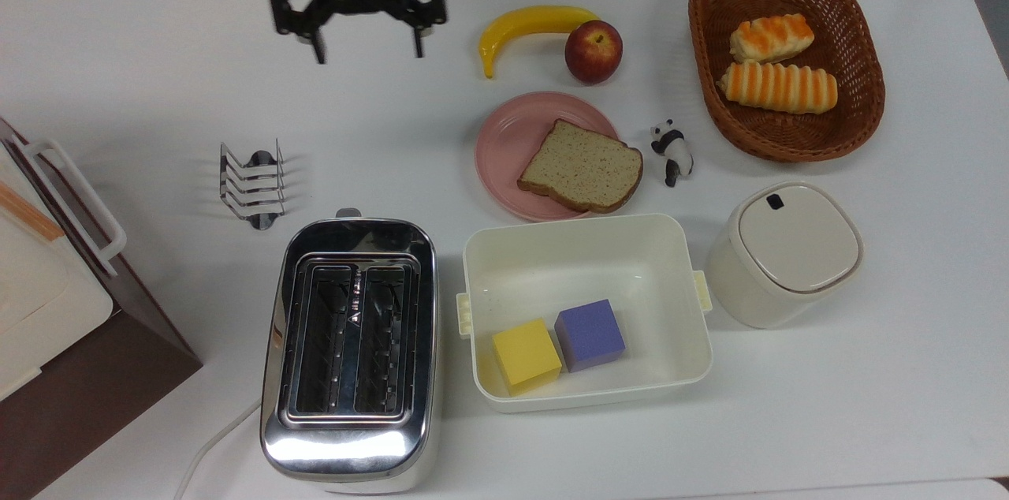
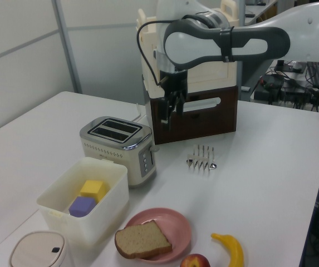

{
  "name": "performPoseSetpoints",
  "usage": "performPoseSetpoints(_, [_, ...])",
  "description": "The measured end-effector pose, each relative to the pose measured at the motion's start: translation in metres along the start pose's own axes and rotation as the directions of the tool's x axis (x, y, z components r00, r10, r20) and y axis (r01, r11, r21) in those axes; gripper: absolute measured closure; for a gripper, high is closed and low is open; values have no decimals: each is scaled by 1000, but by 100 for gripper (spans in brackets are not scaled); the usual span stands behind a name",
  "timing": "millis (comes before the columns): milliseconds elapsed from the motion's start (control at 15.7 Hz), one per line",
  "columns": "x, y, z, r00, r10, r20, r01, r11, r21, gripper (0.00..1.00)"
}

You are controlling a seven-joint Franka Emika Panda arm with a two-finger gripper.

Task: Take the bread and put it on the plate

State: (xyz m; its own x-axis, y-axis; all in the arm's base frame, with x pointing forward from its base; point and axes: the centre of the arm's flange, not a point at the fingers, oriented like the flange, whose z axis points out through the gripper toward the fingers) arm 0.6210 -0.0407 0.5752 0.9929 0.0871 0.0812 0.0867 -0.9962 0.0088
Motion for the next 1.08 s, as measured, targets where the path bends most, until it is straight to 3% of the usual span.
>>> performPoseSetpoints(382, [-8, 37, 2, 999, 47, 19, -46, 998, -49, 0])
performPoseSetpoints(1084, [-13, 54, 5, 993, 110, 41, -107, 993, -57, 0])
